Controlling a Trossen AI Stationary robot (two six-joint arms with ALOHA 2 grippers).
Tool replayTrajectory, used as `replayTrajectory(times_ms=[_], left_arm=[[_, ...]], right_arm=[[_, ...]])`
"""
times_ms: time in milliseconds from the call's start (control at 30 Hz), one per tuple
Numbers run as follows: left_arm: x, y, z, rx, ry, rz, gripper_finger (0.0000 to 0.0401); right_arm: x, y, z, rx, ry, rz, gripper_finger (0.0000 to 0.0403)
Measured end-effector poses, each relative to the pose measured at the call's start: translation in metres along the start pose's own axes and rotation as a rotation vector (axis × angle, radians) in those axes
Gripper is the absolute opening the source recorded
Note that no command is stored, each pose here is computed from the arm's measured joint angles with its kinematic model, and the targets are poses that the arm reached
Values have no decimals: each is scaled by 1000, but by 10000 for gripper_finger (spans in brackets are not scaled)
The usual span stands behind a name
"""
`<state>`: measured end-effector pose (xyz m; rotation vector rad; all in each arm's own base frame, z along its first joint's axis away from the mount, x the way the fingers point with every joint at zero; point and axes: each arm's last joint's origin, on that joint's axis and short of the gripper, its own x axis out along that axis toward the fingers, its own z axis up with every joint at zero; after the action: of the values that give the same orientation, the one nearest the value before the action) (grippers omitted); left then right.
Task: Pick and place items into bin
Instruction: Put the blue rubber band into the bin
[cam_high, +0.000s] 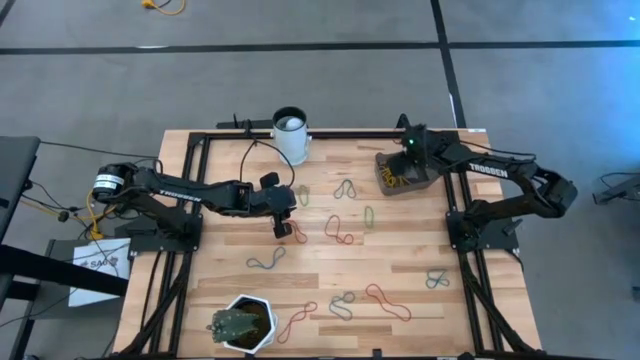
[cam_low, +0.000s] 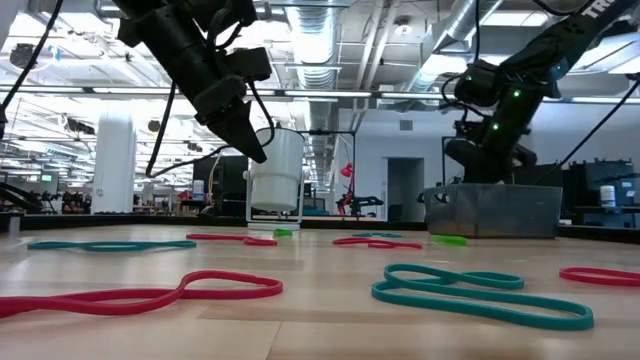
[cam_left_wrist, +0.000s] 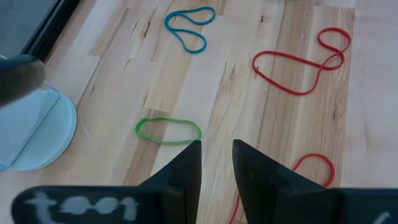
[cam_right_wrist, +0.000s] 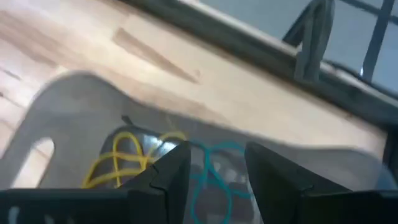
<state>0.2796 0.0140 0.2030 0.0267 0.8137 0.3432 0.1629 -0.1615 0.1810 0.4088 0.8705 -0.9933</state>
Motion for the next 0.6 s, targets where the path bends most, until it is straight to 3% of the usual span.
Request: replayTrajectory(times_ms=[167, 300, 500, 600], left_arm=[[0, 0, 0, 0, 0, 0, 83], [0, 0, 0, 2, 0, 0, 83], [0, 0, 0, 4, 0, 0, 83], [0, 0, 0, 4, 0, 0, 83]], right_arm=[[-1, 0, -11, 19, 113, 16, 149], [-4, 11, -16, -15, 167, 138, 142], [-14, 38, -16, -298, 81, 291, 128], [-23, 48, -9, -357, 8, 326, 125]])
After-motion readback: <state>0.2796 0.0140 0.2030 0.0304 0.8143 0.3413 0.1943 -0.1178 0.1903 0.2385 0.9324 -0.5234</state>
